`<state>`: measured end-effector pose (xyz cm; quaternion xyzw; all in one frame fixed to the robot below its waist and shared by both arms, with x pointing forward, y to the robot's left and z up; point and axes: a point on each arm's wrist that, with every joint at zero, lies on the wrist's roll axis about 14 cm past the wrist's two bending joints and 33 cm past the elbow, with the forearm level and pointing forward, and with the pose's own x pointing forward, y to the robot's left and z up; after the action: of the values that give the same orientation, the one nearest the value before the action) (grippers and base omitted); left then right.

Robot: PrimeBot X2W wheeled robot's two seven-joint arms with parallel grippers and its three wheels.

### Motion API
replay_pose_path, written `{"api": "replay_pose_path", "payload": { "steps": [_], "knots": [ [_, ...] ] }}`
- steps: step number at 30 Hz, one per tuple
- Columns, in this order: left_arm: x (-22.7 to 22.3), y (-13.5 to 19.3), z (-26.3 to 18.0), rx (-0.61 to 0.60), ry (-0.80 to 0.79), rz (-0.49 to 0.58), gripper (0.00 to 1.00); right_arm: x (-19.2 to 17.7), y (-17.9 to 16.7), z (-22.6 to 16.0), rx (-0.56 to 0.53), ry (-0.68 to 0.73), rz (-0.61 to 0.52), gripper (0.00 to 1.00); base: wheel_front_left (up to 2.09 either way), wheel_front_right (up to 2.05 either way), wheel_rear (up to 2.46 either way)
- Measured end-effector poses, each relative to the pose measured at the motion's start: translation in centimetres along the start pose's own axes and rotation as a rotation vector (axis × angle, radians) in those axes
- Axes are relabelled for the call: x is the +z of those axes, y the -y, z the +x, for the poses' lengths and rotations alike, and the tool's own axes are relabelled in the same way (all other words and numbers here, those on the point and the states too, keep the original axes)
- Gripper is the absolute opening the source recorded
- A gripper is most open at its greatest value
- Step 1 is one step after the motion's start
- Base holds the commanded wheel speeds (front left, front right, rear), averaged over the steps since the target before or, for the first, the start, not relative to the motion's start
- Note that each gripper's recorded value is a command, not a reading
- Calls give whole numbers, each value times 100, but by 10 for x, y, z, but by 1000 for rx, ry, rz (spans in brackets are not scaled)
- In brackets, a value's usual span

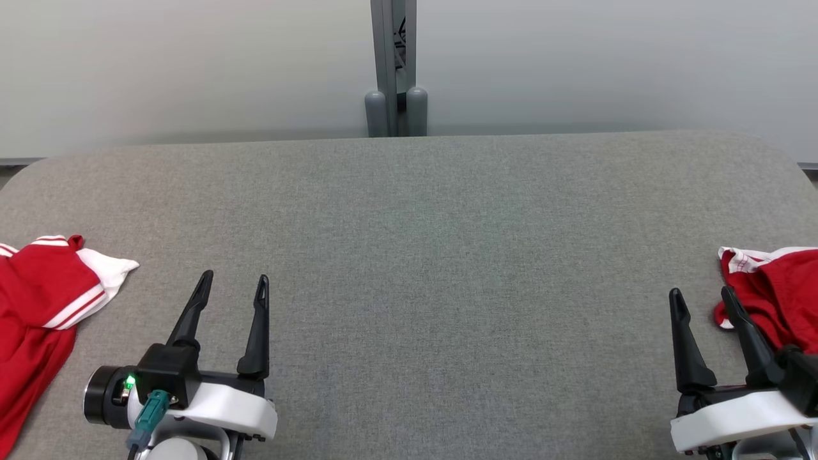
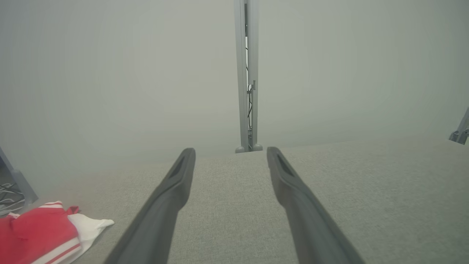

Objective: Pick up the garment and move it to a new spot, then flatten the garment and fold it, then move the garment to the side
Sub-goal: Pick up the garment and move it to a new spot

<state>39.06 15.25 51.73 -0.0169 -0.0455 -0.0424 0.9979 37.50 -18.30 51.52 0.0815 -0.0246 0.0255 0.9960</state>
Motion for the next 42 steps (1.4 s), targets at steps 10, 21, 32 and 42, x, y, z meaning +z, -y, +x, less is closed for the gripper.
{"api": "replay_pose_path", "payload": {
  "steps": [10, 21, 32, 42],
  "knots": [
    [-2, 3, -4, -6, -12, -3, 100, 2, 4, -8, -13, 0, 9, 100, 0, 0, 0],
    [-3, 5, -5, -12, -19, -5, 100, 4, 4, -9, -15, 2, 15, 100, 0, 0, 0],
    [-3, 5, -5, -16, -22, 2, 100, 5, 5, -11, -18, 4, 18, 100, 0, 0, 0],
    [1, -10, -12, 52, -13, -20, 100, 1, -7, -5, 20, -14, 5, 100, 0, 0, 0]
  ]
}}
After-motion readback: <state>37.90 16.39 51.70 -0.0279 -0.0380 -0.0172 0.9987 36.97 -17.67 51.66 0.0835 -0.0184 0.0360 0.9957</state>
